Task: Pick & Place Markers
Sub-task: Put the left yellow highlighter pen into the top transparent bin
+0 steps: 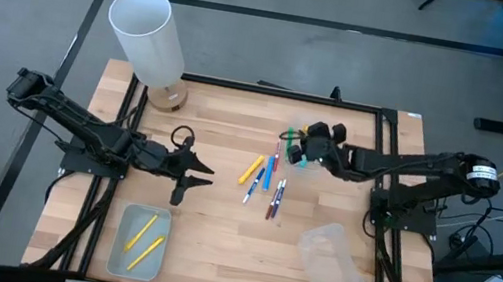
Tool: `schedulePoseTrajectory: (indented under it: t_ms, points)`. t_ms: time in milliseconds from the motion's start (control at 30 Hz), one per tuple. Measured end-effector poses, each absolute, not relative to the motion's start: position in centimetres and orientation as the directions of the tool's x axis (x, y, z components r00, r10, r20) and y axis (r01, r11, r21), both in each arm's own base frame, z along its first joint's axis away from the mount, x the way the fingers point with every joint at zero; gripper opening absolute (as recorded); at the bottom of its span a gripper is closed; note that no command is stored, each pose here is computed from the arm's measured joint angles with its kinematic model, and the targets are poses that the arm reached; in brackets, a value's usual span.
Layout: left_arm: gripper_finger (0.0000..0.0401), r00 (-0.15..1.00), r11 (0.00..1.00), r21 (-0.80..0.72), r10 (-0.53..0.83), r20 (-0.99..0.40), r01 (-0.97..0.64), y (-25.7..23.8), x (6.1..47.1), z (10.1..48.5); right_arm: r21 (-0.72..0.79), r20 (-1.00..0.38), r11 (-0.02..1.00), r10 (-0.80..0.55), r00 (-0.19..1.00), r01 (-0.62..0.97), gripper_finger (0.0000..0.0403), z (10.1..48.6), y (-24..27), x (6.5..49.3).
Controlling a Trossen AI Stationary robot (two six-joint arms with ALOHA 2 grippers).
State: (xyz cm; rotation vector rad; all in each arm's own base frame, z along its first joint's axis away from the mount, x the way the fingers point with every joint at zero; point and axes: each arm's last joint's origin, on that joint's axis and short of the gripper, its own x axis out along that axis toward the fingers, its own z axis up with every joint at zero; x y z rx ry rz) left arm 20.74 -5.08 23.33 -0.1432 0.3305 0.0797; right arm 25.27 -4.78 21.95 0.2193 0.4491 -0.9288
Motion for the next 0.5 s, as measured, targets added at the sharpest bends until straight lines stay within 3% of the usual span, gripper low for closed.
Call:
schedulePoseTrajectory:
  t_ms: [233, 500]
  points:
    - [0.0127, 0.941, 0.987, -0.122, 0.055, -0.335, -0.102, -5.1, 20.7, 23.3, 0.071, -0.566, 0.631, -0.612, 0.553, 0.772, 0.007, 22.2, -7.1, 25.0]
    - [0.0128, 0.941, 0.987, -0.122, 0.055, -0.335, -0.101, -5.1, 20.7, 23.3, 0.051, -0.648, 0.615, -0.579, 0.494, 0.787, 0.0071, 26.7, -8.7, 25.0]
